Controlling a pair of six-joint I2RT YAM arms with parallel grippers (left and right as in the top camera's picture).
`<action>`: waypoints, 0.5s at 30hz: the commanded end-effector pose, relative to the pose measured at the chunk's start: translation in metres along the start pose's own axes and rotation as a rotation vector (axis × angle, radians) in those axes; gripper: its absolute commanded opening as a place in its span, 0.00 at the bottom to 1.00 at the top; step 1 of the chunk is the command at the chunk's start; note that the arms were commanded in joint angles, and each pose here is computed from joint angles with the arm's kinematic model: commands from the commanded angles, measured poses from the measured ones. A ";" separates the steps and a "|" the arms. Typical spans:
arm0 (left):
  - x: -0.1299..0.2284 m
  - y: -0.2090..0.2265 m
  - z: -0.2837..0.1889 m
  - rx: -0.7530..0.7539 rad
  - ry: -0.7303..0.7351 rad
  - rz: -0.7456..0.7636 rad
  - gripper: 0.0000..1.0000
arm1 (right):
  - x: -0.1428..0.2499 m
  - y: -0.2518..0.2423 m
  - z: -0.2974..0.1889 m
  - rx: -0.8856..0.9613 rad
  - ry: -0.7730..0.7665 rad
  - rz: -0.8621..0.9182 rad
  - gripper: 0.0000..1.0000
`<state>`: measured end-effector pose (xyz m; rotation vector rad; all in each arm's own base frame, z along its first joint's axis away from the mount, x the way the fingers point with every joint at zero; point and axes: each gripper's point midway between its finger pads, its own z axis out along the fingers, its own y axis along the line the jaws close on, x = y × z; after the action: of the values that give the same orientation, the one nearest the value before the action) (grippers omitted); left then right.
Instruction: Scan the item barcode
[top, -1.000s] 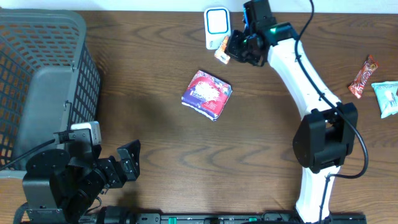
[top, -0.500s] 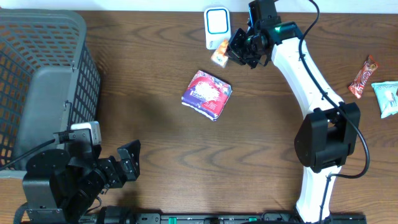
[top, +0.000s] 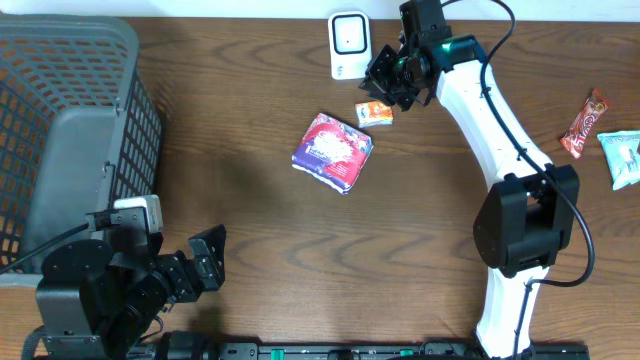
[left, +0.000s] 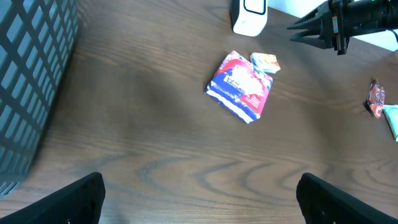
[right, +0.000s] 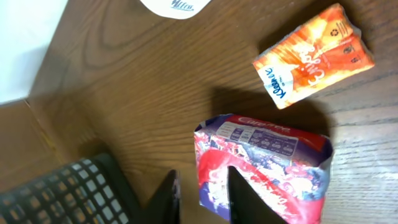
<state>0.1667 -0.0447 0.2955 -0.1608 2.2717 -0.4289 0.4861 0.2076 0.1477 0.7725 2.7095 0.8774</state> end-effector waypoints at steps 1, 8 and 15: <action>-0.003 -0.004 -0.003 0.015 -0.010 0.002 0.98 | 0.006 0.013 -0.012 -0.041 0.011 0.025 0.29; -0.003 -0.004 -0.003 0.015 -0.010 0.002 0.98 | 0.011 0.020 -0.013 -0.075 0.046 0.067 0.77; -0.003 -0.004 -0.003 0.015 -0.010 0.002 0.98 | 0.011 0.020 -0.013 -0.074 0.047 0.087 0.89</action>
<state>0.1667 -0.0447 0.2955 -0.1608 2.2717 -0.4289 0.4826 0.2172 0.1526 0.8599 2.7109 0.9802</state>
